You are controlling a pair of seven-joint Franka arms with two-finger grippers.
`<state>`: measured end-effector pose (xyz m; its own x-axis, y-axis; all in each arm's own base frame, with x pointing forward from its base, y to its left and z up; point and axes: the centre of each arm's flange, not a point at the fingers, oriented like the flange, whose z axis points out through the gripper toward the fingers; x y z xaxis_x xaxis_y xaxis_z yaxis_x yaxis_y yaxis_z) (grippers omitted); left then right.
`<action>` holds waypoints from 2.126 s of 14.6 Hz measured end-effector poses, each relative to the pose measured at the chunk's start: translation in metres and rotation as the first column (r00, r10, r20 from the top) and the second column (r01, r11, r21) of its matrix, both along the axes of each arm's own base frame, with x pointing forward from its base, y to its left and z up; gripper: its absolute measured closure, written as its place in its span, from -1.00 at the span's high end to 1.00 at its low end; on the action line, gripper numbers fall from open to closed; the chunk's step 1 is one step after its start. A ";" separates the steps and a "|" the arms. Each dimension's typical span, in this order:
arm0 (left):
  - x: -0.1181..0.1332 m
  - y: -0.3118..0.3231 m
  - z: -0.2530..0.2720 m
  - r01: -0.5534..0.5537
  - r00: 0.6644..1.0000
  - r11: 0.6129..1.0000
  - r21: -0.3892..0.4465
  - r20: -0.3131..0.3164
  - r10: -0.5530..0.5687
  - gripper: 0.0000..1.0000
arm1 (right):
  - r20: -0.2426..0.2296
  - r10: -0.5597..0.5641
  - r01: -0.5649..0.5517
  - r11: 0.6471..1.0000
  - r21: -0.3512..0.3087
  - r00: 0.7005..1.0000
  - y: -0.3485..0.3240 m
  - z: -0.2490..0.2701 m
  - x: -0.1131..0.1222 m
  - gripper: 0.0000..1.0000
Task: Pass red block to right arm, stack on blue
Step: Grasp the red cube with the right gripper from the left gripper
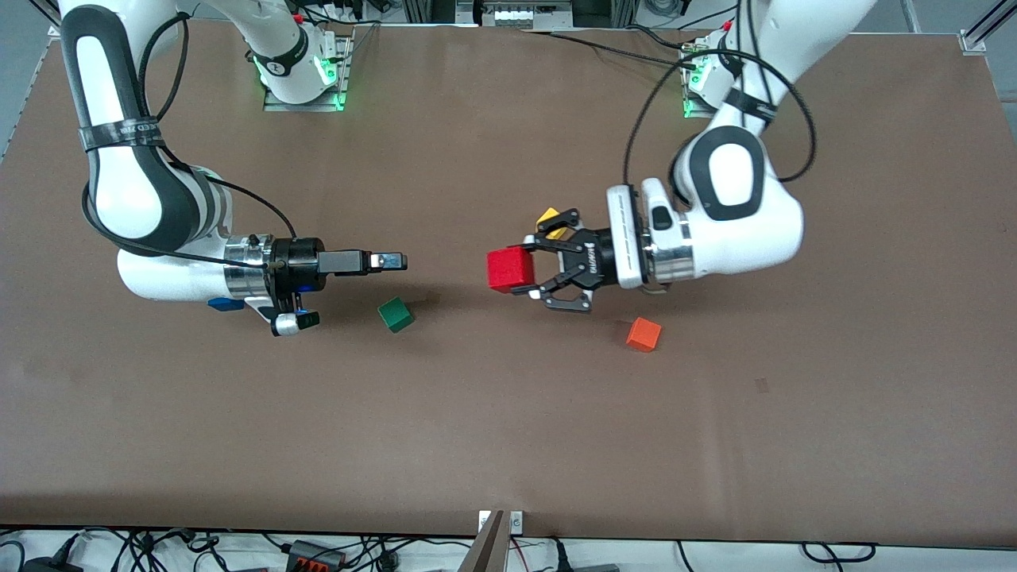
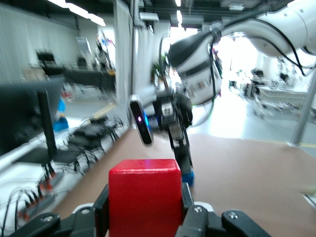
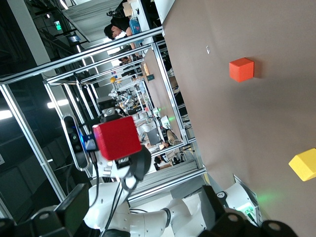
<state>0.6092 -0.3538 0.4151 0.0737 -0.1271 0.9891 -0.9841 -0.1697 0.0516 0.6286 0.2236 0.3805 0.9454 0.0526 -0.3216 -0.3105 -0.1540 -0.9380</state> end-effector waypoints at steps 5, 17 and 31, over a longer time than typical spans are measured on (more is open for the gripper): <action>-0.018 -0.033 -0.030 -0.065 0.998 0.991 -0.114 -0.023 0.063 0.12 | 0.015 0.007 -0.007 0.999 0.042 1.000 0.003 0.003 0.000 1.00; -0.047 -0.076 -0.042 -0.139 0.987 0.982 -0.126 -0.093 0.128 0.12 | 0.078 0.066 -0.079 0.980 0.180 0.995 0.018 -0.018 0.009 1.00; -0.047 -0.088 -0.037 -0.151 0.985 0.975 -0.163 -0.102 0.136 0.12 | 0.063 0.058 -0.072 0.964 0.257 0.996 0.052 -0.019 0.007 1.00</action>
<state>0.5622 -0.4420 0.3777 0.1686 0.0606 0.9838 -0.9401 -0.2901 0.1790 0.6353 0.2760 0.3619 0.9529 0.1892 -0.2372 -0.2555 0.0783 -0.9636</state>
